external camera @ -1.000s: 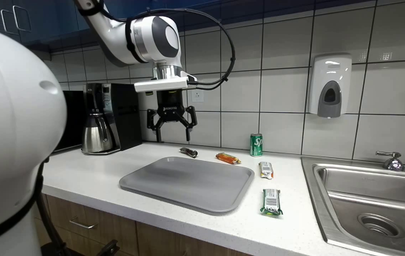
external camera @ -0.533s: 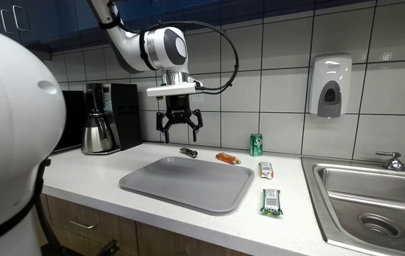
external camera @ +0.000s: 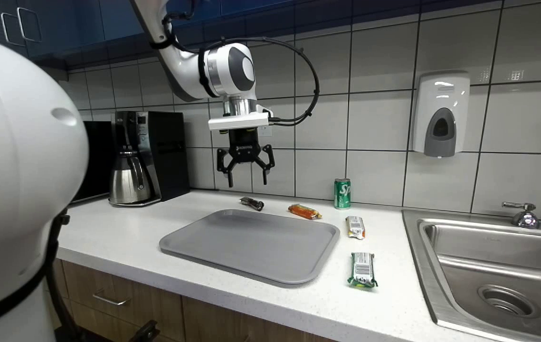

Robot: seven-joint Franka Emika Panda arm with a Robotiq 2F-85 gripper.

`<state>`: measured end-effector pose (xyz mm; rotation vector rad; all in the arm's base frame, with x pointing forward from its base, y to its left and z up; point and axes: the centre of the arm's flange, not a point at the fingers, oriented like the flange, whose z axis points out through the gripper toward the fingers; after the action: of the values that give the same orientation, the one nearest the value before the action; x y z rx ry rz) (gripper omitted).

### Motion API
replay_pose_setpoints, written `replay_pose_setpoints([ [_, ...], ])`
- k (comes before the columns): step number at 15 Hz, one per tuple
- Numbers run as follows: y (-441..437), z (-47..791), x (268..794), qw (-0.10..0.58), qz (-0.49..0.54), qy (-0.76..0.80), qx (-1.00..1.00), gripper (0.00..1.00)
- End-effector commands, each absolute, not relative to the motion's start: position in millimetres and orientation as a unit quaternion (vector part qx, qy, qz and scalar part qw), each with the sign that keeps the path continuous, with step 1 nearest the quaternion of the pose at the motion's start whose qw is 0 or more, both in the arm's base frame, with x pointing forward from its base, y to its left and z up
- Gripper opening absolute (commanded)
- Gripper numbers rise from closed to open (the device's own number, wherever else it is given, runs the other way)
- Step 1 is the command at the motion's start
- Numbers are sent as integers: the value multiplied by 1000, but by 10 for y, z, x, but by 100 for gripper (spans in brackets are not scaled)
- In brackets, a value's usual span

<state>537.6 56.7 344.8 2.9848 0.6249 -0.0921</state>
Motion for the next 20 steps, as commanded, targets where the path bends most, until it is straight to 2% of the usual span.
replay_pose_setpoints([
  [1,642,3438,5690,54,-30,236,970,100],
  [20,1169,3100,6754,73,-23,352,933,100],
])
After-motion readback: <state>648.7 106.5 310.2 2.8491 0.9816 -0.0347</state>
